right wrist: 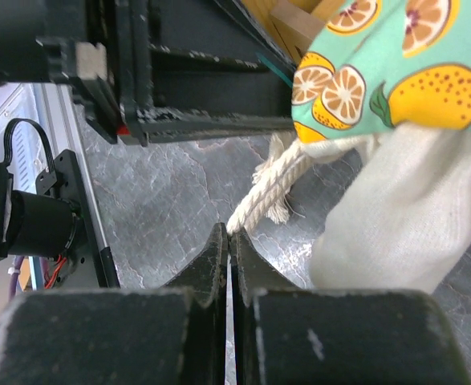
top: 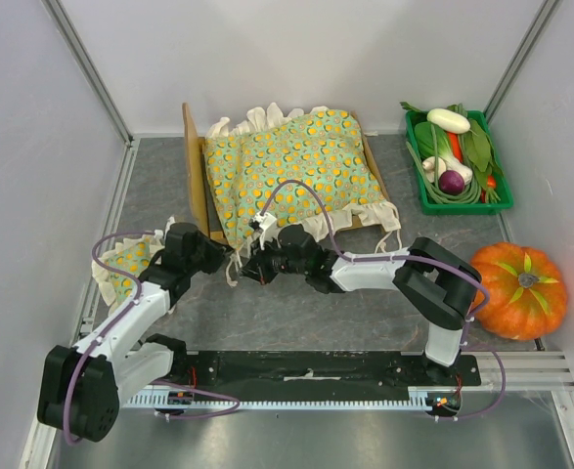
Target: Set up the pet bed
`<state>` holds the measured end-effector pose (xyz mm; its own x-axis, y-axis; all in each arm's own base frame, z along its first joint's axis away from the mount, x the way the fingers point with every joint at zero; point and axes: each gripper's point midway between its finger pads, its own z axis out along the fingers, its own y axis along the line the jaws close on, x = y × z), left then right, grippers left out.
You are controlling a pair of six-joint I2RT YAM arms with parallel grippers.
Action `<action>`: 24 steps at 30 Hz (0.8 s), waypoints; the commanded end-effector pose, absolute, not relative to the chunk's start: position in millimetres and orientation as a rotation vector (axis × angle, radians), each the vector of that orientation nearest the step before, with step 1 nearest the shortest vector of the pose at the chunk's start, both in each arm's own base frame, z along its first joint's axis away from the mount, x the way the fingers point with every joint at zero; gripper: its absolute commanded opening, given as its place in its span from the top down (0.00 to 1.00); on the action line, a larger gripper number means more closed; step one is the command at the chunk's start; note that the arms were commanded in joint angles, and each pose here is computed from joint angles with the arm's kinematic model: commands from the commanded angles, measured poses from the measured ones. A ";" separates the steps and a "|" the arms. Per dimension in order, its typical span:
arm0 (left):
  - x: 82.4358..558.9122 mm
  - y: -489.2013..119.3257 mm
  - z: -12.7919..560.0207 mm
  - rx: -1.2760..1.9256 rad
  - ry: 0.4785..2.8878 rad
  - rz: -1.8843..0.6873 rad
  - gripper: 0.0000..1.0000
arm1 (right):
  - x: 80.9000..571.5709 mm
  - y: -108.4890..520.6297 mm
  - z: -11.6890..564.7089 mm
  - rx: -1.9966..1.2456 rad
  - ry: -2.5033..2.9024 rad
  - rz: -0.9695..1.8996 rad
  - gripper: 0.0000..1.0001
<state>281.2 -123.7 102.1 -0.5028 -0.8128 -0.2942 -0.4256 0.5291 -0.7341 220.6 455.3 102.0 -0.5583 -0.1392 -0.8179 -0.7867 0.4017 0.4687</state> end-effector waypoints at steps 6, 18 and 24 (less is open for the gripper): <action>286.2 -123.2 103.7 -0.935 2.146 -0.766 0.98 | 222.4 476.6 138.7 -0.848 1.843 1.222 1.00; 275.3 -136.5 92.2 -0.853 2.211 -0.810 0.98 | 231.0 488.1 144.4 -0.836 1.841 1.216 0.98; 275.8 -150.8 104.6 -0.752 2.203 -0.911 0.98 | 242.6 478.0 124.1 -0.798 1.920 1.108 0.86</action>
<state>273.0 -132.7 87.9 -0.5776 -0.7629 -0.2904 -0.4003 0.5747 -0.7137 234.0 477.3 125.7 -0.5301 -0.1307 -0.8378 -0.8064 0.3830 0.4505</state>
